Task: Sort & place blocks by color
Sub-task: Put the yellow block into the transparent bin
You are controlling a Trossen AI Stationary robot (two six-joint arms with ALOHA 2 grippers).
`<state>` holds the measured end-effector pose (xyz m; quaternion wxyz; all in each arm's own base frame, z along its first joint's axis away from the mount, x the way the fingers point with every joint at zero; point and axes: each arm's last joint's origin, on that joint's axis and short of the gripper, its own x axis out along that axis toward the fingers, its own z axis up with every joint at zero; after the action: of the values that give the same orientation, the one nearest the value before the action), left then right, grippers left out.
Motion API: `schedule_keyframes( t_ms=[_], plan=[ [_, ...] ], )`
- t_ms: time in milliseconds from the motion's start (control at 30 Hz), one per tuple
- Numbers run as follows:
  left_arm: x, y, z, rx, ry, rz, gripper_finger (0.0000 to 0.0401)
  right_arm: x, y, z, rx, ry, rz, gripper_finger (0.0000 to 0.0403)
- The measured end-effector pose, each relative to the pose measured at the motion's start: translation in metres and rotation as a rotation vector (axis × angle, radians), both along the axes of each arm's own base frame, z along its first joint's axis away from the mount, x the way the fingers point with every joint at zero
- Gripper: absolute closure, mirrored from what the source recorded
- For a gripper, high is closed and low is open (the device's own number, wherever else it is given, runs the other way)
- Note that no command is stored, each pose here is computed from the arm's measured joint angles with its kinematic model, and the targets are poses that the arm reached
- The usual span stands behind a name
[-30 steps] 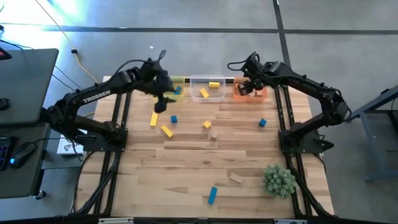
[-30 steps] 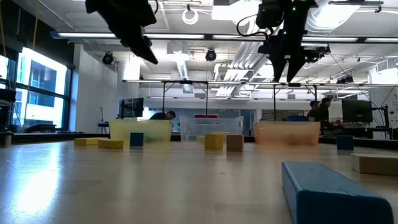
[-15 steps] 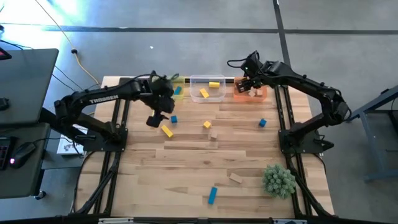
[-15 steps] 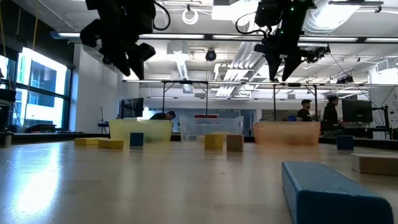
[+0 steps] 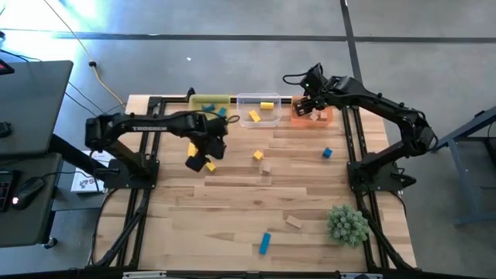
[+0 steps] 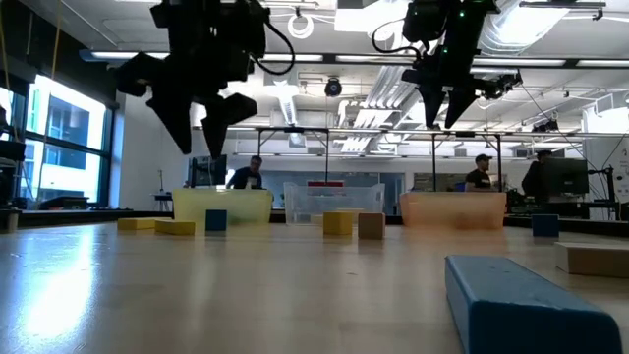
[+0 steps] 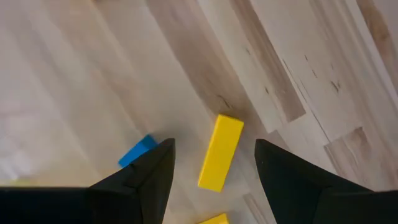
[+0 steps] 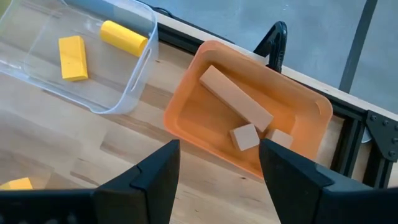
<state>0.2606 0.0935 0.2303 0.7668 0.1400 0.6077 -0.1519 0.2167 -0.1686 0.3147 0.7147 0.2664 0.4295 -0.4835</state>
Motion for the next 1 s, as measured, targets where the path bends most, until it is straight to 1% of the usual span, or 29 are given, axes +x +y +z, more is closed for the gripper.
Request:
schedule_keyframes(
  t_ms=[167,333,467,700,900,1000],
  plan=[
    [0.010,-0.005,-0.016,-0.011,0.060,-0.044,0.0192,0.000,0.000,0.000,0.000,0.002,0.003,0.0195],
    [0.014,-0.007,-0.033,0.035,0.168,-0.054,0.0192,0.000,0.000,0.000,0.000,0.002,0.003,0.0195],
    [0.016,-0.008,-0.045,0.041,0.249,-0.057,0.0192,0.000,0.000,0.000,0.000,0.003,0.003,0.0195],
    [0.017,-0.007,-0.059,0.030,0.324,-0.051,0.0192,0.000,0.000,0.000,-0.003,0.011,0.019,0.0195],
    [0.019,-0.004,-0.067,0.095,0.376,-0.051,0.0192,0.000,0.000,0.000,-0.004,0.009,0.019,0.0195],
    [0.018,-0.003,-0.068,0.109,0.382,-0.045,0.0192,0.000,0.000,0.000,-0.004,0.008,0.019,0.0195]
  ],
)
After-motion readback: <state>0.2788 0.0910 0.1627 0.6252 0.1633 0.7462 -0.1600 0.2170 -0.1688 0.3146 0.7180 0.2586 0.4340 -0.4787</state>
